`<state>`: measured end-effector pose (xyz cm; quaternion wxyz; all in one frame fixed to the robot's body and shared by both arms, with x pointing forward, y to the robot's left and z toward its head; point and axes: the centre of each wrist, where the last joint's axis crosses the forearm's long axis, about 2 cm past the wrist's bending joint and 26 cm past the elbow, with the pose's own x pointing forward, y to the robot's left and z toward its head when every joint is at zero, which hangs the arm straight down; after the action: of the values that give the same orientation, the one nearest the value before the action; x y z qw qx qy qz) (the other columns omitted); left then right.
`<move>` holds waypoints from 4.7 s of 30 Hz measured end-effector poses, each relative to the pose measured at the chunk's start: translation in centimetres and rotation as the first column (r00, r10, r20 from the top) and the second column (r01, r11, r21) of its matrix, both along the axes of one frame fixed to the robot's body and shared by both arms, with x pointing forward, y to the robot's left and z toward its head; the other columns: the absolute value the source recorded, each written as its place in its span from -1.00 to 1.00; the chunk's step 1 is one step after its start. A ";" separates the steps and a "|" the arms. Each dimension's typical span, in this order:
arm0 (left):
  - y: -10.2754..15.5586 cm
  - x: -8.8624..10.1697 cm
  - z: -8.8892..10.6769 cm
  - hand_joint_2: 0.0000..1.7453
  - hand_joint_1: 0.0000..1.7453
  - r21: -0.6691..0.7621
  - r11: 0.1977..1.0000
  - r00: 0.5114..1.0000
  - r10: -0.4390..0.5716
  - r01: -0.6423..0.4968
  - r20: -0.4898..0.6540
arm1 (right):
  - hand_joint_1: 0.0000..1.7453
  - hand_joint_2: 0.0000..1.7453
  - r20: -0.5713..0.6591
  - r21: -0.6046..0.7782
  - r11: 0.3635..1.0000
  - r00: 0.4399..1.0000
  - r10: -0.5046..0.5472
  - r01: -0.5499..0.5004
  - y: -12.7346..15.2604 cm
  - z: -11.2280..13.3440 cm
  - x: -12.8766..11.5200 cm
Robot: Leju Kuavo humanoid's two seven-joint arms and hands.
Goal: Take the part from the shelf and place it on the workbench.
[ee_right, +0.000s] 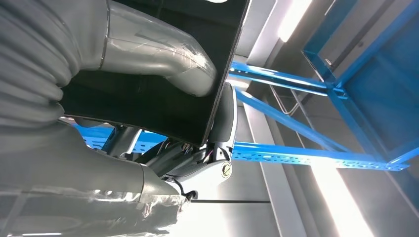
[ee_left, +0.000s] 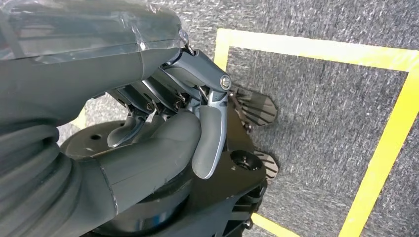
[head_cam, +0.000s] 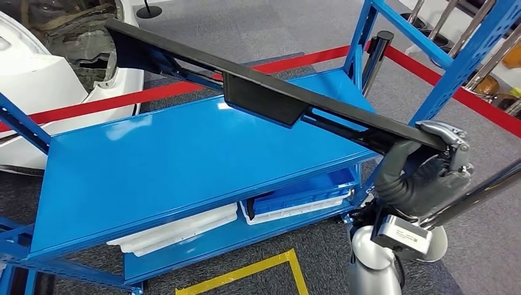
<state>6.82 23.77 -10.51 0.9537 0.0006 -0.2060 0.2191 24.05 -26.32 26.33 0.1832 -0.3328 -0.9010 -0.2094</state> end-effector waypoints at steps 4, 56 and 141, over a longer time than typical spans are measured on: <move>-0.1 0.0 0.0 1.00 1.00 -0.011 1.000 1.000 -0.003 0.003 -0.009 | 1.00 1.00 -0.038 -0.018 1.000 0.999 -0.021 0.020 -0.3 0.1 -0.4; -2.6 -0.1 0.3 1.00 1.00 -0.067 0.998 0.999 0.000 -0.002 -0.032 | 1.00 1.00 -0.033 -0.070 0.997 0.999 -0.017 0.015 -1.2 1.5 -0.4; -2.7 0.2 0.4 1.00 1.00 -0.047 0.998 0.999 -0.037 0.037 0.001 | 1.00 1.00 -0.023 -0.074 0.997 1.000 -0.004 0.002 -1.6 1.3 -1.0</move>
<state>7.03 21.10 -10.14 0.9573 -0.0257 -0.2008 0.2063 23.03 -27.94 27.64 0.1808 -0.3429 -0.9055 -0.1725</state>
